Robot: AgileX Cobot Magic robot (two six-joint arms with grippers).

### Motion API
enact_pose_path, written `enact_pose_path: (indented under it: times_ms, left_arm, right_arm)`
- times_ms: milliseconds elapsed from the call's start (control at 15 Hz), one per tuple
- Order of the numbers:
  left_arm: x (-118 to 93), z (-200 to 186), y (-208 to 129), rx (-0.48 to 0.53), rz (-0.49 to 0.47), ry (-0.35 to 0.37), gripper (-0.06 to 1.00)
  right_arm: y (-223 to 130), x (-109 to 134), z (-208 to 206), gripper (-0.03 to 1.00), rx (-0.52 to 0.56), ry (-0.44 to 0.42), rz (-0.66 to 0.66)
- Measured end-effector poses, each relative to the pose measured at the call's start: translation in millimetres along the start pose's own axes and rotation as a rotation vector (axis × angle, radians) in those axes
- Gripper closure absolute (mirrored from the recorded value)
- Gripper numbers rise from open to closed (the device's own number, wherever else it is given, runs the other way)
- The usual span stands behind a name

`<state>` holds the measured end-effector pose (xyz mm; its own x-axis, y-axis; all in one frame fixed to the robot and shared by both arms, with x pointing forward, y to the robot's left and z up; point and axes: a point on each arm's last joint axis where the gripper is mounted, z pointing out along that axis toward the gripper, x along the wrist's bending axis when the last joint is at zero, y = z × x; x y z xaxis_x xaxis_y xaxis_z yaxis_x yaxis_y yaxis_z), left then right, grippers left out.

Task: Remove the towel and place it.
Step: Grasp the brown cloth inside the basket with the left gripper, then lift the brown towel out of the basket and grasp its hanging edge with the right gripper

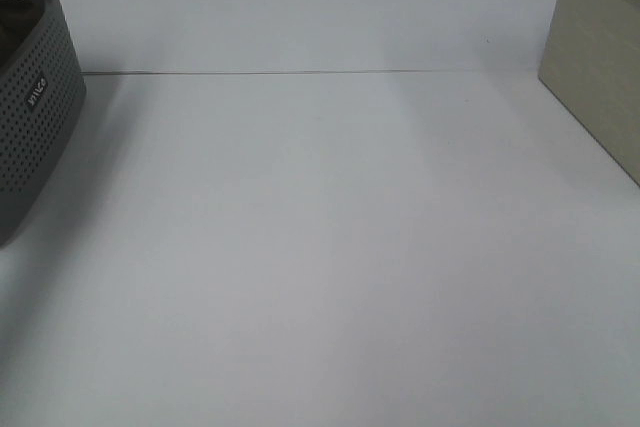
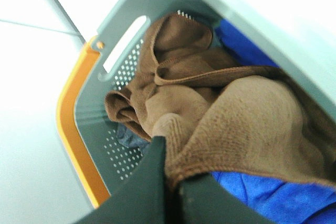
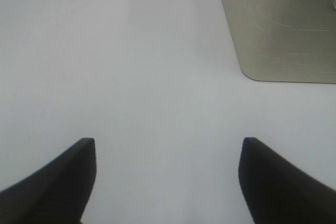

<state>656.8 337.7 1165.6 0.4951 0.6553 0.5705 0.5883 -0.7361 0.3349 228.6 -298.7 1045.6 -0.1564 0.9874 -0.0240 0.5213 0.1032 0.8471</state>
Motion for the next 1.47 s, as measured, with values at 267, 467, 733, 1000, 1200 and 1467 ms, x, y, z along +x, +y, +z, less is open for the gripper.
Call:
enact_pose_path:
  times_ms: [267,467,733,1000,1200,1467]
  left_arm:
    - [-19,-62,27,-0.121,0.057,0.032,0.94]
    - [-40,-112,47,-0.242,0.120,0.055,0.94]
    - [-68,-172,61,-0.394,0.174,0.068,0.94]
    - [-110,-216,82,-0.534,0.197,0.032,0.94]
    - [-147,-239,97,-0.616,0.293,-0.011,0.94]
    - [-186,-258,114,-0.700,0.289,-0.089,0.94]
  right_arm:
    - [0,0,0,0.24,0.000,0.000,0.000]
    - [0,0,0,0.24,0.000,0.000,0.000]
    - [0,0,0,0.24,0.000,0.000,0.000]
    - [1,0,1,0.24,0.011,-0.002,-0.004]
    - [27,6,14,0.24,0.000,0.076,-0.083]
    - [75,28,45,0.24,-0.177,0.335,-0.158]
